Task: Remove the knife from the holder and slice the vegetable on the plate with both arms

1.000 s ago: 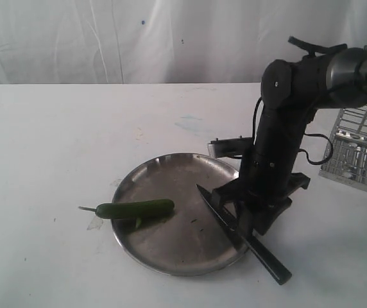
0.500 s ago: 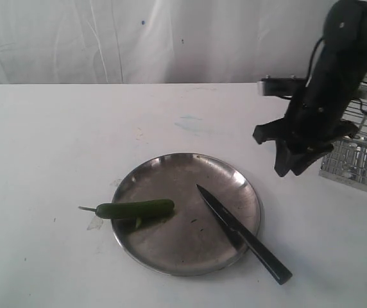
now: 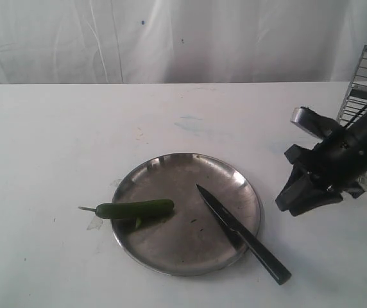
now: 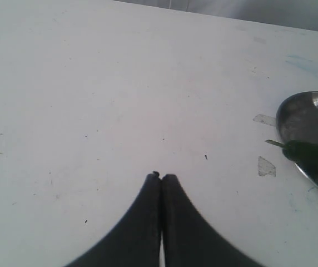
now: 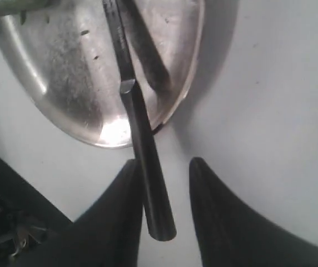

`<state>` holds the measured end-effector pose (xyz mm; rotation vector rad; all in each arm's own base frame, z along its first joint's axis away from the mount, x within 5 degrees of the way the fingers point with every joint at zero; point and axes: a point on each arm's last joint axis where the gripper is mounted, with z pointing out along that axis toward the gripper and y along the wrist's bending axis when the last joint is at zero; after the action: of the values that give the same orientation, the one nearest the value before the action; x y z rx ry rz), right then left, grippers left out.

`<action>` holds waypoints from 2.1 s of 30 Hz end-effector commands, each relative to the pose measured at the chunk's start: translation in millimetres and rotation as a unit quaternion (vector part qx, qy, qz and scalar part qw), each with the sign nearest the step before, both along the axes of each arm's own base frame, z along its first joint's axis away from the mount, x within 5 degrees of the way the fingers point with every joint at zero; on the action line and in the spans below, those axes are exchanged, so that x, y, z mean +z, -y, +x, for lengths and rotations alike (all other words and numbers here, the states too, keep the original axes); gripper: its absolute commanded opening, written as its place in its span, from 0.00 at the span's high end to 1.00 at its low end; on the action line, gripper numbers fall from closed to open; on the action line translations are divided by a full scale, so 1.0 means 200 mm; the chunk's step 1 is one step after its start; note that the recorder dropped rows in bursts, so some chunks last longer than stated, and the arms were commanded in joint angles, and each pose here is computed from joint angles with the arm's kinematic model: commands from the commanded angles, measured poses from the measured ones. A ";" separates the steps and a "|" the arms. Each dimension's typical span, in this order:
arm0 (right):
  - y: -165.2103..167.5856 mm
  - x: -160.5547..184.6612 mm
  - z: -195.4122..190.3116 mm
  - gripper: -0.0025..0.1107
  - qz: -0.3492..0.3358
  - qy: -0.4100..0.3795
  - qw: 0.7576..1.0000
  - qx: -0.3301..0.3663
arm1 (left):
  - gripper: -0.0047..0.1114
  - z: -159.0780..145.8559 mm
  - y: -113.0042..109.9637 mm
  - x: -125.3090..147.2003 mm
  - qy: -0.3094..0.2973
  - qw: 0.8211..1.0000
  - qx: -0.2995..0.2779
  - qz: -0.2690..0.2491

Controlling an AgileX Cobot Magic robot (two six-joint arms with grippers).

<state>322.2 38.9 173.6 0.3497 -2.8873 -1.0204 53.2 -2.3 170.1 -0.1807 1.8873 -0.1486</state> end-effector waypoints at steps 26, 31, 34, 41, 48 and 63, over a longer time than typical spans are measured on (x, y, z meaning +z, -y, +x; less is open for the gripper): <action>-0.07 -0.21 -0.26 0.43 0.085 -0.010 0.996 0.038 | 0.96 0.00 0.00 0.00 0.004 1.000 -0.003 0.000; -0.10 -0.21 -0.26 0.43 0.079 -0.007 0.996 0.051 | 0.96 0.00 0.00 0.00 0.004 1.000 -0.003 0.000; -0.13 -0.21 -0.26 0.43 0.073 -0.003 0.996 0.057 | 0.96 0.00 0.00 0.00 0.004 1.000 -0.003 0.000; -0.13 -0.22 -0.25 0.43 0.061 0.009 0.997 0.054 | 0.96 0.00 0.00 0.00 0.004 1.000 -0.003 0.000; -0.17 -0.27 -0.28 0.43 0.065 -0.013 0.995 0.073 | 0.96 0.00 0.00 0.00 0.004 1.000 -0.003 0.000; -0.20 -0.34 -0.24 0.65 0.059 0.030 0.995 0.075 | 0.96 0.00 0.00 0.00 0.004 1.000 -0.003 0.000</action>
<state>272.7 82.2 110.1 0.5784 -2.7654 -1.2298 53.2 -2.3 170.1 -0.1807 1.8873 -0.1486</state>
